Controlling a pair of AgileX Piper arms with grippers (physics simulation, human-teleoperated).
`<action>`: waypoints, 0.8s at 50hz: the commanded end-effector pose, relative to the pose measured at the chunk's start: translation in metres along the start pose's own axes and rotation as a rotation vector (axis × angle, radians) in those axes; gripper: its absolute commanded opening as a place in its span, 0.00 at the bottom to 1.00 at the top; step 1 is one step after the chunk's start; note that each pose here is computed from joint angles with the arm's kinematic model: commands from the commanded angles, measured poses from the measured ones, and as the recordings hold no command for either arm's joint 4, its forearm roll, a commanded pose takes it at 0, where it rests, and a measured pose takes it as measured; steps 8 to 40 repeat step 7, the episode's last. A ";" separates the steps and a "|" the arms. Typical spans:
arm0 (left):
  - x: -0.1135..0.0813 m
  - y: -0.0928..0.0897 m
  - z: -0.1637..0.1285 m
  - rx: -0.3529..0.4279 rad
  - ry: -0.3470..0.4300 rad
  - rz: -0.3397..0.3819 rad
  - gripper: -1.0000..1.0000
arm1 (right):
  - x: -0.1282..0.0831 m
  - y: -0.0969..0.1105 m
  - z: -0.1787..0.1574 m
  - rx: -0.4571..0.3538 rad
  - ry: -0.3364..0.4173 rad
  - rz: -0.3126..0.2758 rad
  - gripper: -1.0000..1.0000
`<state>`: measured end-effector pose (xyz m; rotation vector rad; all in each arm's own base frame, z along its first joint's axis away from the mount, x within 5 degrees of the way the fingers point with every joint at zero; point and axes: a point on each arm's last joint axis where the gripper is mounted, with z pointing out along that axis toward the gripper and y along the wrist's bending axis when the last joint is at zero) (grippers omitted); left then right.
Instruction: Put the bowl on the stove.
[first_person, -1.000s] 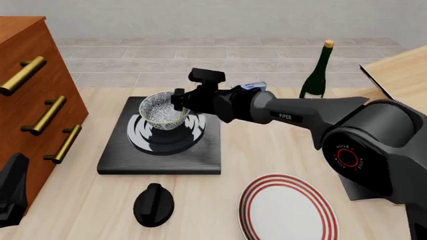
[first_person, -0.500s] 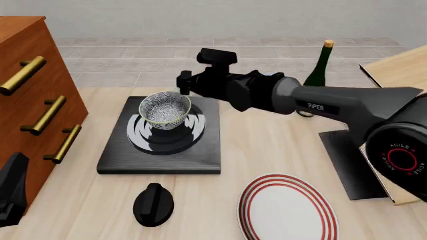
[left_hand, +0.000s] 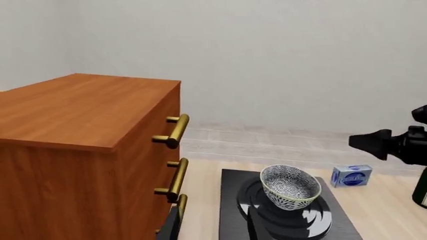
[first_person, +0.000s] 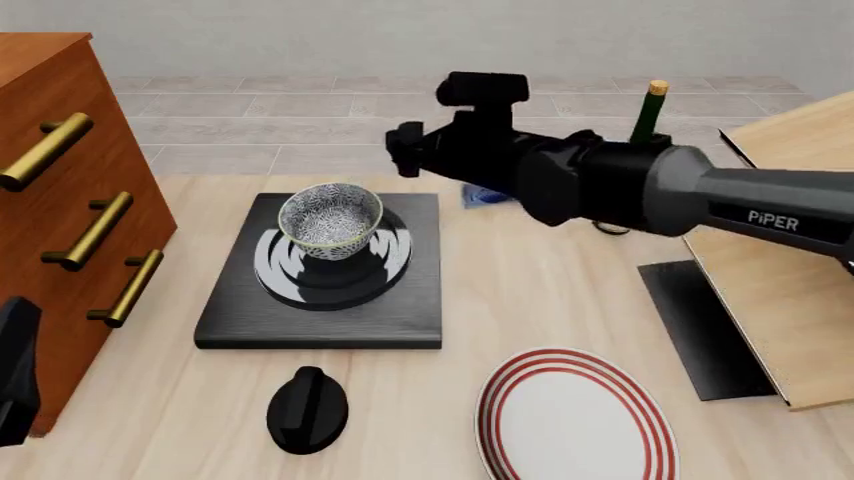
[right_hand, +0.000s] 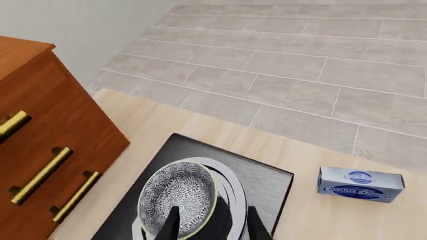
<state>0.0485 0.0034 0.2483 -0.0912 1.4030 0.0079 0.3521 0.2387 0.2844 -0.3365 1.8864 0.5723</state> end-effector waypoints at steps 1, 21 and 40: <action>-0.005 0.000 -0.001 -0.011 -0.016 0.015 1.00 | 0.008 -0.005 -0.048 -0.003 -0.052 -0.095 1.00; -0.007 0.000 -0.001 -0.005 -0.019 0.021 1.00 | 0.015 -0.012 -0.079 0.007 -0.086 -0.127 1.00; -0.007 0.000 -0.001 -0.005 -0.019 0.021 1.00 | 0.015 -0.012 -0.079 0.007 -0.086 -0.127 1.00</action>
